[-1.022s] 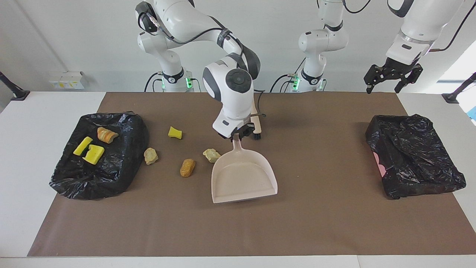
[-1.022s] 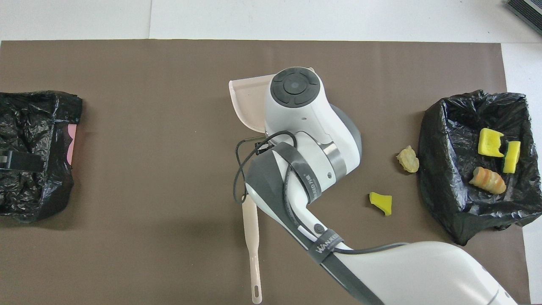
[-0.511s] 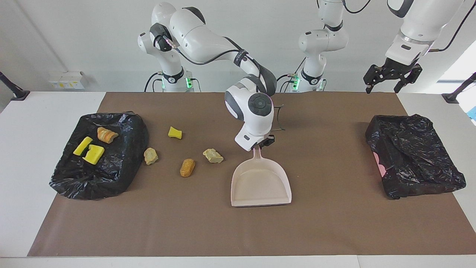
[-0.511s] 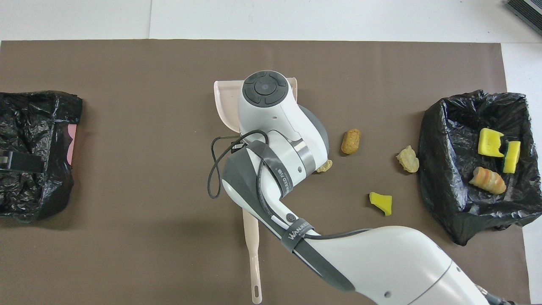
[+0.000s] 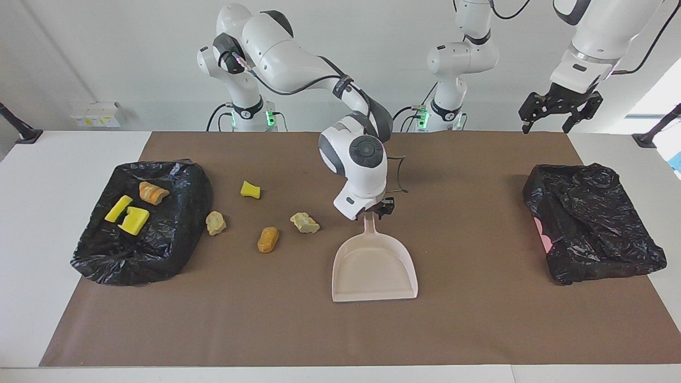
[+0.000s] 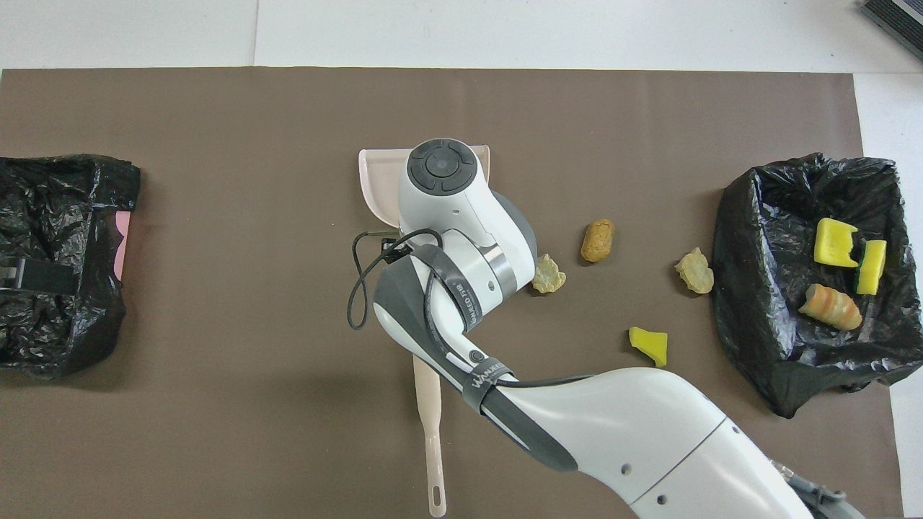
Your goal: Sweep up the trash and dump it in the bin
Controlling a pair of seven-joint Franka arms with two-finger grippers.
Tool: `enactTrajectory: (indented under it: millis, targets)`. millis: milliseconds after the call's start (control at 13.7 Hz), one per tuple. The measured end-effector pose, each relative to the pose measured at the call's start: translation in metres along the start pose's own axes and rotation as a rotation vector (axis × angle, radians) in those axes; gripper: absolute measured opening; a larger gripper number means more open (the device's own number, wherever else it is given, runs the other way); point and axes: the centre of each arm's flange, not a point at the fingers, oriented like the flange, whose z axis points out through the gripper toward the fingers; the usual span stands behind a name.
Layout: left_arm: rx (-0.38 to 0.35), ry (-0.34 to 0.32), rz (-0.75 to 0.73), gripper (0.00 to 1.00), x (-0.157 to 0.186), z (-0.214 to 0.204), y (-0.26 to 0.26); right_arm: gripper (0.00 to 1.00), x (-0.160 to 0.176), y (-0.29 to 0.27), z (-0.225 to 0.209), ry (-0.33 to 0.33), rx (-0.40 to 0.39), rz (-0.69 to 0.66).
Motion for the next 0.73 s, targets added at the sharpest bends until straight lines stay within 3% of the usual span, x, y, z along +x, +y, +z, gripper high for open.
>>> enactTrajectory:
  millis: [146,365,730]
  targets:
    - [-0.013,0.019,-0.013,1.0,0.002,-0.002,0.002,1.0,-0.009,0.007,-0.014,-0.026,-0.025,0.002]
    - [-0.044,0.112,-0.082,1.0,0.016,-0.007,0.008,1.0,-0.031,0.009,-0.03,-0.043,-0.051,-0.012]
    - [-0.076,0.165,-0.054,1.0,0.054,0.022,0.071,1.0,-0.111,-0.012,-0.013,-0.027,-0.087,-0.051]
